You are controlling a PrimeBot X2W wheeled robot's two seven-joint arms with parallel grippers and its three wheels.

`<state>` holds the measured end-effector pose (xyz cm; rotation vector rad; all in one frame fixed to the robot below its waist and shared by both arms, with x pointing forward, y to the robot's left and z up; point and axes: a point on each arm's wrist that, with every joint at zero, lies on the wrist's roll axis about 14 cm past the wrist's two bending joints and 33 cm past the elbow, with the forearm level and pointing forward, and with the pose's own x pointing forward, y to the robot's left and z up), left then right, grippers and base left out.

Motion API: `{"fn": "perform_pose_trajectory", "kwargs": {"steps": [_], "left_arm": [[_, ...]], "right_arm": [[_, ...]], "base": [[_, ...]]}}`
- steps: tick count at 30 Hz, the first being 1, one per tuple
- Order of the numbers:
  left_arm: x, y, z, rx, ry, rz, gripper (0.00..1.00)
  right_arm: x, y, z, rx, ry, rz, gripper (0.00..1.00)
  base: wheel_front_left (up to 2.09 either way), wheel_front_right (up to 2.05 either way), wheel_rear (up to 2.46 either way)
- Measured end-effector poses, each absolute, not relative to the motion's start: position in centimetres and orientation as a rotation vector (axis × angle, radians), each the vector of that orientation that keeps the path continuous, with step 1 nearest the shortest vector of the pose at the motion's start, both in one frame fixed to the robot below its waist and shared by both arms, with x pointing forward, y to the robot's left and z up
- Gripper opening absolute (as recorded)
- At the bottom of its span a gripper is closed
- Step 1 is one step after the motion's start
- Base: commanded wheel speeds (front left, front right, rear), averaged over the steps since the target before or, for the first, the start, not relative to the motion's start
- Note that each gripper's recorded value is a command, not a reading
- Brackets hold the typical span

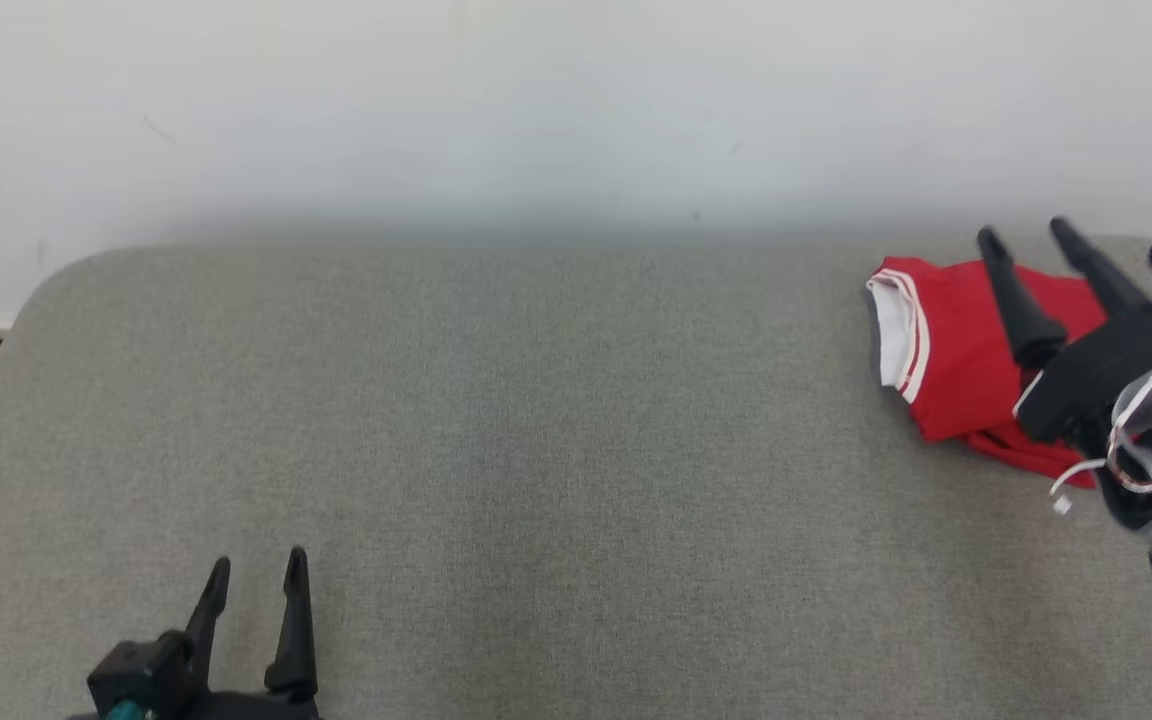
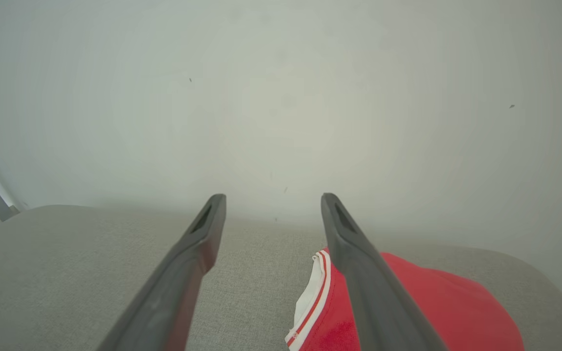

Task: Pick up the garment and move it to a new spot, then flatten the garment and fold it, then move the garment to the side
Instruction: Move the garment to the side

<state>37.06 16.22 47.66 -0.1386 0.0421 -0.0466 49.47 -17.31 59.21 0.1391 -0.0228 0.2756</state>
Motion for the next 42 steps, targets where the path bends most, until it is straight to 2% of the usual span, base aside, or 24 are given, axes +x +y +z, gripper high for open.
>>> {"fn": "perform_pose_trajectory", "kwargs": {"steps": [7,19,25,37,42], "left_arm": [[35.2,17.1,48.0,-0.134,0.028,-0.019,1.00],[34.2,16.0,49.2,-0.154,-0.013,-0.038,1.00],[34.0,16.1,49.4,-0.156,-0.022,-0.034,1.00],[33.3,16.3,49.3,-0.156,-0.020,-0.023,1.00],[33.3,16.3,49.1,-0.156,-0.010,-0.023,1.00]], "right_arm": [[45.7,-16.4,57.7,0.122,-0.009,0.282,1.00],[40.0,-18.9,53.7,0.257,0.048,0.171,1.00],[38.7,-19.4,53.1,0.267,0.038,0.151,1.00],[35.2,-24.5,49.2,0.278,0.058,-0.075,1.00],[35.1,-23.5,49.9,0.242,0.032,-0.038,1.00]], "base": [[0.00,0.00,0.00],[0.00,0.00,0.00],[0.00,0.00,0.00],[0.00,0.00,0.00],[0.00,0.00,0.00]]}}
